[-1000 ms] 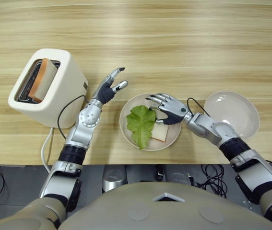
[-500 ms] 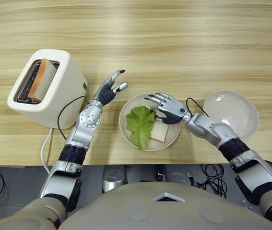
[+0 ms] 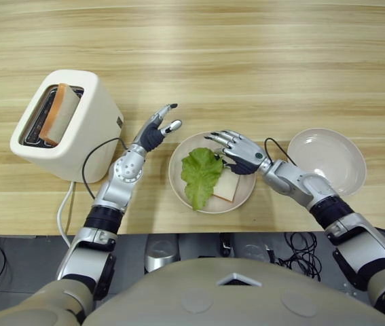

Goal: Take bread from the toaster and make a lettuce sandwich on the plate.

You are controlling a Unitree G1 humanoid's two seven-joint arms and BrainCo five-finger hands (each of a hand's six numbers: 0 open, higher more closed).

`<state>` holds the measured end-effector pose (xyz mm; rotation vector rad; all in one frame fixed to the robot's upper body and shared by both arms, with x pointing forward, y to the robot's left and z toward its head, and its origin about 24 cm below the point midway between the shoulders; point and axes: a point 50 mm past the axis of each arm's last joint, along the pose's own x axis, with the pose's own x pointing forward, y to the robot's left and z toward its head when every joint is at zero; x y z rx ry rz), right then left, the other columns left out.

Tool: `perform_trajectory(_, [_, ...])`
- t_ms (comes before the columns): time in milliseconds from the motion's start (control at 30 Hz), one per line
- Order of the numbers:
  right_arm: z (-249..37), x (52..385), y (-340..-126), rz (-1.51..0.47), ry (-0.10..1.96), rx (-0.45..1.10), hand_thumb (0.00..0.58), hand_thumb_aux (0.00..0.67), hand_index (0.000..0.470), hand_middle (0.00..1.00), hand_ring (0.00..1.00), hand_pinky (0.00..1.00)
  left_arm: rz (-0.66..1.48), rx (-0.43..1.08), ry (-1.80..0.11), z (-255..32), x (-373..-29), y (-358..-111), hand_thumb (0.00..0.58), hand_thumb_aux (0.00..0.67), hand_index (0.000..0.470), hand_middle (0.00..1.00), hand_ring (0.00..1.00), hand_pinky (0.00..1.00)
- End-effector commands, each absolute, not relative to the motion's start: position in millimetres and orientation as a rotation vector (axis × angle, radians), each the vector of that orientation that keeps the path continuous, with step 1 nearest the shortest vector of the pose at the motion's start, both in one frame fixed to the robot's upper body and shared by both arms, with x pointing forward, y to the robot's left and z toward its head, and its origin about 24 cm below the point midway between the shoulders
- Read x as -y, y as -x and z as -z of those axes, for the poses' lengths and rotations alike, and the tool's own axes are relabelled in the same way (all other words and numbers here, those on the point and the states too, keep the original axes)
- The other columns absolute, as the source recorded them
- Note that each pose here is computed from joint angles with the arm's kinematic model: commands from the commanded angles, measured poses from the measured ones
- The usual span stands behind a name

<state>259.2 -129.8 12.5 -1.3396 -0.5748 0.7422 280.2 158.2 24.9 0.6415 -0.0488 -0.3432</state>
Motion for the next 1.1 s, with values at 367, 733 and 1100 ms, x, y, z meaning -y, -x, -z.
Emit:
perform_trajectory(367, [-30,167,-248,-0.667,1.344,0.518,0.580,0.670,0.460,0.00,0.00,0.00,0.348,0.025,-0.651,-19,-158,-280,0.000,0.000,0.000,0.00,0.00,0.00])
perform_trajectory(733, [-21,174,-231,-0.708,1.316,0.439,0.580,0.670,0.460,0.00,0.00,0.00,0.341,0.024,-0.653,-19,-157,-280,0.000,0.000,0.000,0.00,0.00,0.00])
perform_trajectory(1100, [-24,173,-235,-0.686,1.308,0.442,0.000,0.000,0.000,0.00,0.00,0.00,0.340,0.020,-0.661,-18,-158,-281,0.000,0.000,0.000,0.00,0.00,0.00])
